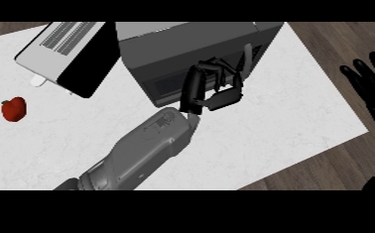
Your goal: Pick up the milk, place it into the microwave and close the microwave
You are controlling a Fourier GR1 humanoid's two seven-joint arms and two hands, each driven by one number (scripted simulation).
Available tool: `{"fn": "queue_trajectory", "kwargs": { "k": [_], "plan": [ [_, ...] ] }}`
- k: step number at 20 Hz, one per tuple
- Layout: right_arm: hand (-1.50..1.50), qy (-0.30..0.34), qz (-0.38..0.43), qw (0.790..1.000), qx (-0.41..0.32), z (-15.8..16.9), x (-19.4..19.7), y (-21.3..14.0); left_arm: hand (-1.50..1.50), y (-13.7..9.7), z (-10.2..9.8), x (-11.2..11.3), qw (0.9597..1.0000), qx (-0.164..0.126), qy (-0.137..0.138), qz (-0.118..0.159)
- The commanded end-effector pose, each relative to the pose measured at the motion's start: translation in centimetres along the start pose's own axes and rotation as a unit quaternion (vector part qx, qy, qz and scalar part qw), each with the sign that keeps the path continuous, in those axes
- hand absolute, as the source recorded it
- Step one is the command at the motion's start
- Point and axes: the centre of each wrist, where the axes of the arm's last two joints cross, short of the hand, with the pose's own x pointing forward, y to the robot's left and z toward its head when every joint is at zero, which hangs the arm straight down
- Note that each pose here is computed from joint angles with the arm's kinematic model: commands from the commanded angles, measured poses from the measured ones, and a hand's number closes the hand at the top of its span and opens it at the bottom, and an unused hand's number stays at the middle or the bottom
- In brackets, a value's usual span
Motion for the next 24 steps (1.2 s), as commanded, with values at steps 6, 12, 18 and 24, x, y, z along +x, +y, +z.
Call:
{"fn": "queue_trajectory", "kwargs": {
  "k": [6, 12, 18, 24],
  "plan": [
    [-1.50, -0.006, 0.001, 1.000, 0.000, -0.4, 1.4, -0.8, 1.50, 0.8, -2.2, 0.4, 0.9995, 0.023, -0.020, 0.001],
    [-1.50, -0.005, -0.005, 1.000, -0.002, -0.7, 1.8, -1.0, 1.50, 0.9, -2.1, 0.3, 0.9993, 0.025, -0.023, 0.012],
    [-1.50, -0.005, 0.000, 1.000, 0.001, -1.1, 2.8, -1.5, 1.50, 1.0, -1.9, -0.2, 0.9990, 0.032, -0.028, 0.010],
    [-1.50, -0.007, 0.000, 1.000, 0.001, -1.3, 3.4, -1.7, 1.50, 1.0, -1.9, -0.3, 0.9989, 0.030, -0.036, 0.010]
  ]
}}
